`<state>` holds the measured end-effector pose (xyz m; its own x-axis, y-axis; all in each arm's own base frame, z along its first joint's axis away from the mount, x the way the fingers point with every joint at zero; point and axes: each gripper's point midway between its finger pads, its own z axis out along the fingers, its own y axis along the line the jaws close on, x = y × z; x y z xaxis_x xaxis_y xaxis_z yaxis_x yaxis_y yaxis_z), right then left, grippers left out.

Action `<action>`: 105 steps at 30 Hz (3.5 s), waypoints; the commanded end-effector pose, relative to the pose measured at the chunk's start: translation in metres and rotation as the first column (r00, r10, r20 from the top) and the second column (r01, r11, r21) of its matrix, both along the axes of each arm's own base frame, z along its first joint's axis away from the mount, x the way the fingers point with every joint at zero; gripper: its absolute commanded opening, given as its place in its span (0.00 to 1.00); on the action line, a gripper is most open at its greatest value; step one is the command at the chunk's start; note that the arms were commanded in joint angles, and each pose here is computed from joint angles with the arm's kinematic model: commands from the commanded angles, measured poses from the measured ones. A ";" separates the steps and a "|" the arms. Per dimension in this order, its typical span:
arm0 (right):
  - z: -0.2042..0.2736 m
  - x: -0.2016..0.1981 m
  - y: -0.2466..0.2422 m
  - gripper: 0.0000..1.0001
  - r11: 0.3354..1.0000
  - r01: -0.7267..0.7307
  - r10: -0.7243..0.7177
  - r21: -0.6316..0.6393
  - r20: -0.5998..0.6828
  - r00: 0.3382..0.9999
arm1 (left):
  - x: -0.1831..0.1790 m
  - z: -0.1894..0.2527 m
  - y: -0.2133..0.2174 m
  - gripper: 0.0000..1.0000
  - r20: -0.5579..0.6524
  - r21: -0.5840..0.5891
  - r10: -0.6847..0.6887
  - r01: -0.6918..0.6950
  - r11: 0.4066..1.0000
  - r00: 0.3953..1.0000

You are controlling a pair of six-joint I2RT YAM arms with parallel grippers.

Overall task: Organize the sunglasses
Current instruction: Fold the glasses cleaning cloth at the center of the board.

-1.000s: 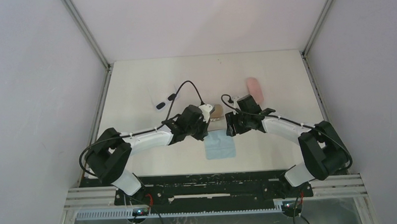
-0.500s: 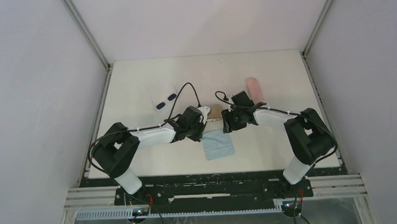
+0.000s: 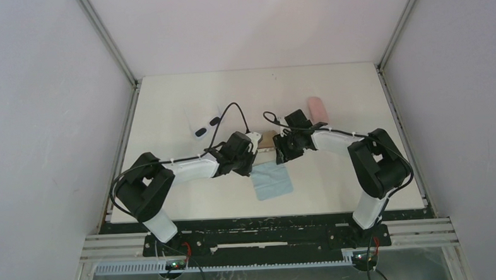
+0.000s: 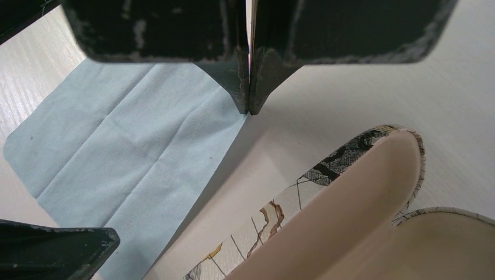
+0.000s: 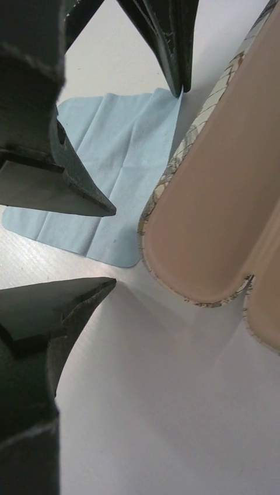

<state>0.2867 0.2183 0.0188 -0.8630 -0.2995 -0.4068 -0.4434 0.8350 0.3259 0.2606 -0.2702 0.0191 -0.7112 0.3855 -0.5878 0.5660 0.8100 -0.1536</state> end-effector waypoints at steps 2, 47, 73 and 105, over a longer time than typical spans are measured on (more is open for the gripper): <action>-0.008 0.006 0.006 0.42 1.000 -0.024 0.024 -0.006 0.000 1.000 | 0.018 0.022 -0.016 0.00 0.052 -0.059 -0.004 0.007 0.998 0.999; 0.005 -0.014 0.008 0.00 0.991 0.009 0.009 -0.137 0.125 0.992 | 0.018 0.040 -0.029 0.00 0.056 -0.158 -0.066 0.075 0.985 0.996; 0.035 -0.036 -0.005 0.00 0.998 0.032 -0.017 -0.053 0.254 0.967 | -0.010 0.062 -0.047 0.00 0.085 -0.250 -0.194 0.210 0.945 0.977; 0.031 -0.073 -0.010 0.00 0.996 0.020 -0.004 -0.092 0.180 0.984 | -0.053 0.042 -0.035 0.00 0.044 -0.233 -0.240 0.243 0.942 0.970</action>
<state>0.2177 0.2048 0.0416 -0.7829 -0.3507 -0.5139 -0.4797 0.8662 0.1397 0.2118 -0.3001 0.0472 -0.6369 0.4106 -0.6525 0.7169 0.6267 -0.3054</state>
